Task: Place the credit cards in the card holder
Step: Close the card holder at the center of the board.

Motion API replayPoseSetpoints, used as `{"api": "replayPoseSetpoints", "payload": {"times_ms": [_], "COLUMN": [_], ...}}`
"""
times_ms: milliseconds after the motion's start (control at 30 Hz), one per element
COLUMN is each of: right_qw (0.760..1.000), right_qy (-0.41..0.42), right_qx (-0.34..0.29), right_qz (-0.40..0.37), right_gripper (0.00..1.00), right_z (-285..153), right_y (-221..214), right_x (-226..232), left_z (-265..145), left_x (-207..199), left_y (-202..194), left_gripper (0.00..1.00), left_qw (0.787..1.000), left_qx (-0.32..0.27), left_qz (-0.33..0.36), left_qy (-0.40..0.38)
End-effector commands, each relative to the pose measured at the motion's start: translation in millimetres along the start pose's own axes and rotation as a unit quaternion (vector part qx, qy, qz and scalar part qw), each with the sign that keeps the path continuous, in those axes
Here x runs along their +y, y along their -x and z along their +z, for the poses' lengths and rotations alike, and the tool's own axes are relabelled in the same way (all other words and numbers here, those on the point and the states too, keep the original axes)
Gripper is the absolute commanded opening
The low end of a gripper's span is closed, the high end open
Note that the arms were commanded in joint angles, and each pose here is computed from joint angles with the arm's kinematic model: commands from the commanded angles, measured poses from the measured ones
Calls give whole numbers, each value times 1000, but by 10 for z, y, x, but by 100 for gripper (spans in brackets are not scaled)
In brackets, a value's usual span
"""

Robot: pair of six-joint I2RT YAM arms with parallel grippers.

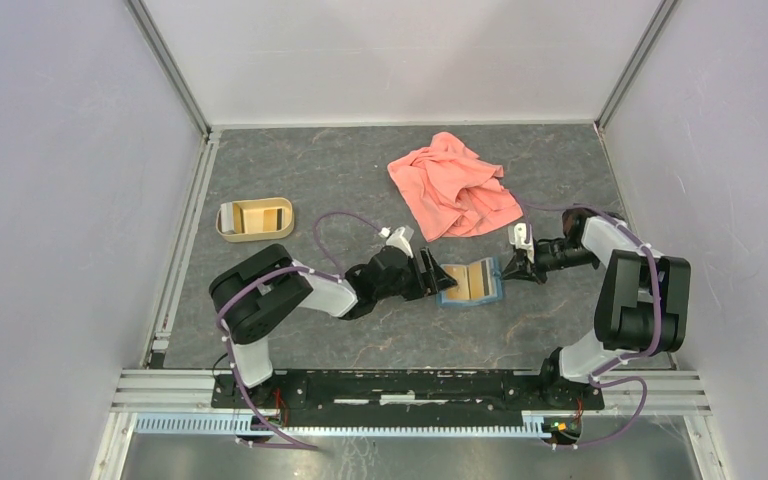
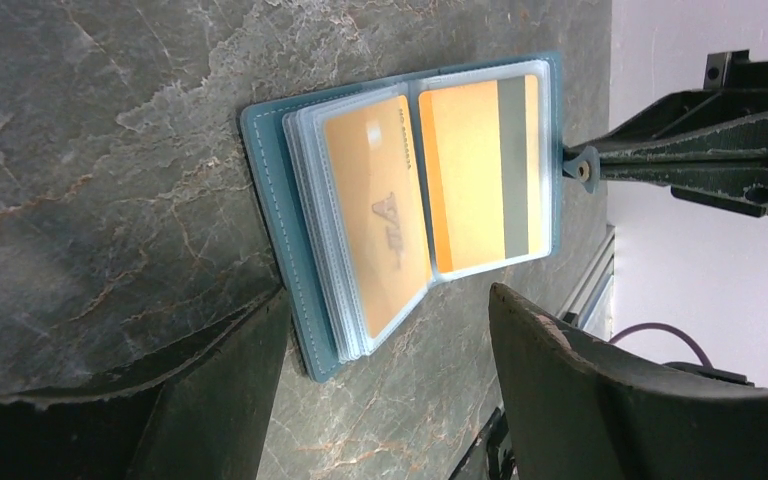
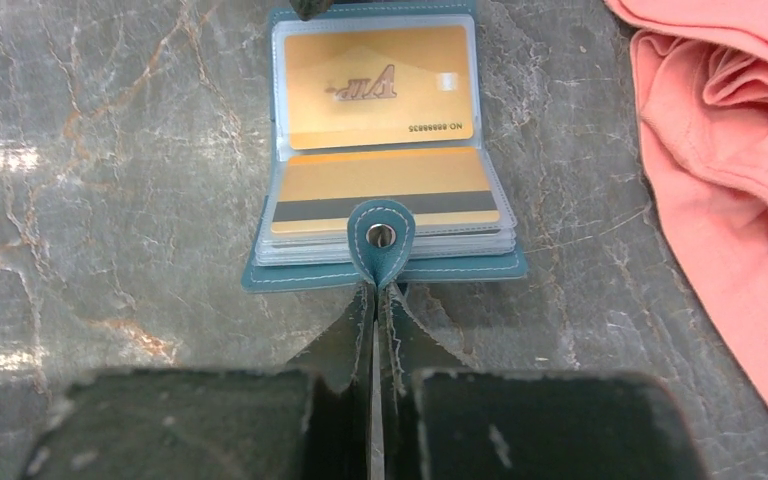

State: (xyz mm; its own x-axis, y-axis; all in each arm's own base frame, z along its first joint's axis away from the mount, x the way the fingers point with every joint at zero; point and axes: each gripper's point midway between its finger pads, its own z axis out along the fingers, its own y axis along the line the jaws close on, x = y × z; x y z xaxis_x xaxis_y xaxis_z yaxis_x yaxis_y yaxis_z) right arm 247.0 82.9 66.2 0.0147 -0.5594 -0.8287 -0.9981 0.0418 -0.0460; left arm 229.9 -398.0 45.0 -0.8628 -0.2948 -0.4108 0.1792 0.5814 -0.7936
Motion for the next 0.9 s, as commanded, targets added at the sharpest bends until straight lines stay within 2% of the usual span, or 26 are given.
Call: {"api": "replayPoseSetpoints", "payload": {"times_ms": [0,133,467,633,867], "right_qw": [998,998,999,998,991], "right_qy": [4,4,-12,-30,-57], "right_qx": [-54,-48,-32,5,74], "right_qz": [24,34,38,58,99], "right_gripper": [2,2,2,2,1], "right_z": [84,108,106,101,96], "right_y": [105,45,-19,-199,-558], "right_x": [104,125,92,20,-33], "left_z": [29,53,-103,-226,-189], "left_x": [505,522,715,733,624], "left_y": [-163,-172,-19,11,-62], "left_gripper": [80,77,77,78,78], "left_qw": [995,994,981,979,984], "left_qx": [23,27,7,3,23], "left_qz": [-1,-1,35,45,34], "left_qy": [99,108,190,201,173]}}
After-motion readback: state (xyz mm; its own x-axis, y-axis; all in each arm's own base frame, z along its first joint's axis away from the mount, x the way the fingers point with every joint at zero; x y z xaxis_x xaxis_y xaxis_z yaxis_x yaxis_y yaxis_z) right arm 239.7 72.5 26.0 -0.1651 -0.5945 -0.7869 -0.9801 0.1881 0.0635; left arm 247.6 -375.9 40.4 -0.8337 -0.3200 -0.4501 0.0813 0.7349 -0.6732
